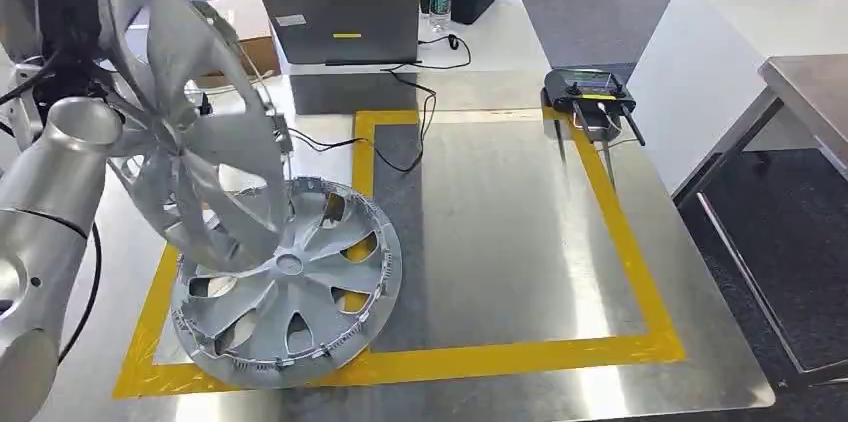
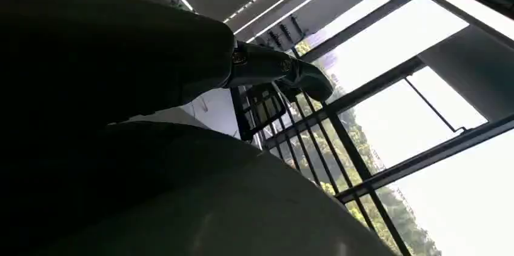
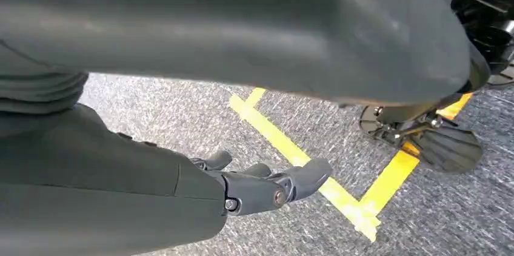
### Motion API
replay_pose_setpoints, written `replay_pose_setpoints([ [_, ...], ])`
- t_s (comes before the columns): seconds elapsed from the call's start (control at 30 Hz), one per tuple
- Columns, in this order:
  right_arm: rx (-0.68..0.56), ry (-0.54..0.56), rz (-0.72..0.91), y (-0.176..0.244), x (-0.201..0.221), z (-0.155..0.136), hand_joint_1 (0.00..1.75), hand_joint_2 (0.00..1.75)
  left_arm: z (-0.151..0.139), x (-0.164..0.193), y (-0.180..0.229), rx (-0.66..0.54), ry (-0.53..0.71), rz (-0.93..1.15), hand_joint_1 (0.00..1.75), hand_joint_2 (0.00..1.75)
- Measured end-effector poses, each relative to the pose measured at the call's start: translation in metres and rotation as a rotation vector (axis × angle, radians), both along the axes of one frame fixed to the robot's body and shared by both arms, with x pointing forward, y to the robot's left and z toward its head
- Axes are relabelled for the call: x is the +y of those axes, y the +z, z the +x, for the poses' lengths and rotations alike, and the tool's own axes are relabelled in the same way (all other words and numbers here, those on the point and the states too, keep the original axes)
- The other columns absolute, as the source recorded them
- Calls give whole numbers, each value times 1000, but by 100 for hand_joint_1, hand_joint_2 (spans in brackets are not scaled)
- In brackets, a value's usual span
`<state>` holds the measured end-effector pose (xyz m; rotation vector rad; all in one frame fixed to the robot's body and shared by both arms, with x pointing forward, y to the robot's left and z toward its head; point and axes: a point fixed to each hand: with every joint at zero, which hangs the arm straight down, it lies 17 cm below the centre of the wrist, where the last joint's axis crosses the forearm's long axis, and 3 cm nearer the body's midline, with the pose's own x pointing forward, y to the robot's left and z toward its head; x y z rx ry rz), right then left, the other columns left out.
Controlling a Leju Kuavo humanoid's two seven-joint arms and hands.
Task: Take the parts from the cabinet and place them on the table.
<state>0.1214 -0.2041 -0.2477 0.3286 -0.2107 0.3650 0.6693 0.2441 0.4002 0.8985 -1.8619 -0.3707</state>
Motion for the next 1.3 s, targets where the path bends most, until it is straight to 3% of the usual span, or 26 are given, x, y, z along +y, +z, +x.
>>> replay_pose_setpoints([
  [0.07,2,2,-1,0,0,-2,0,0,4,-9,-9,51,-96,-151,0,0],
  [0.1,0,3,-1,0,0,1,0,0,4,-5,-11,54,-120,-233,0,175],
  [0.13,-2,5,-1,1,0,2,0,0,3,3,-9,34,-99,-287,0,175],
  [0.2,-1,6,-1,1,1,3,0,0,1,0,-2,10,-43,-178,0,175],
  [0.27,3,8,-1,0,2,0,0,0,0,-9,2,-1,-85,-108,0,175],
  [0.3,2,8,-1,0,2,1,0,0,1,-6,0,2,-92,-161,0,0],
  [0.43,-1,12,-1,1,2,2,0,0,1,14,-7,3,-74,-357,0,0],
  [0.5,-1,14,0,1,3,2,0,0,-1,18,0,-25,-9,-222,0,0],
  [0.6,5,12,1,0,4,-2,0,0,2,-19,-8,35,-127,-2,0,0],
  [0.83,0,13,2,1,4,1,0,0,5,17,-19,66,-52,-321,0,0],
  [0.93,0,13,3,1,5,0,0,0,8,9,-31,139,-63,-206,0,0],
  [1.0,1,14,2,1,5,0,0,0,11,1,-48,235,-143,-304,0,0],
  [1.07,3,18,0,0,4,0,0,0,11,2,-66,296,-261,-646,0,0],
  [1.13,3,18,0,0,4,0,0,0,11,33,-71,229,-190,-932,0,0],
  [1.2,-2,18,3,1,5,1,0,0,8,58,-72,198,-19,-917,0,0],
  [1.3,8,25,-2,0,4,-3,0,0,8,58,-60,144,-71,-862,0,0],
])
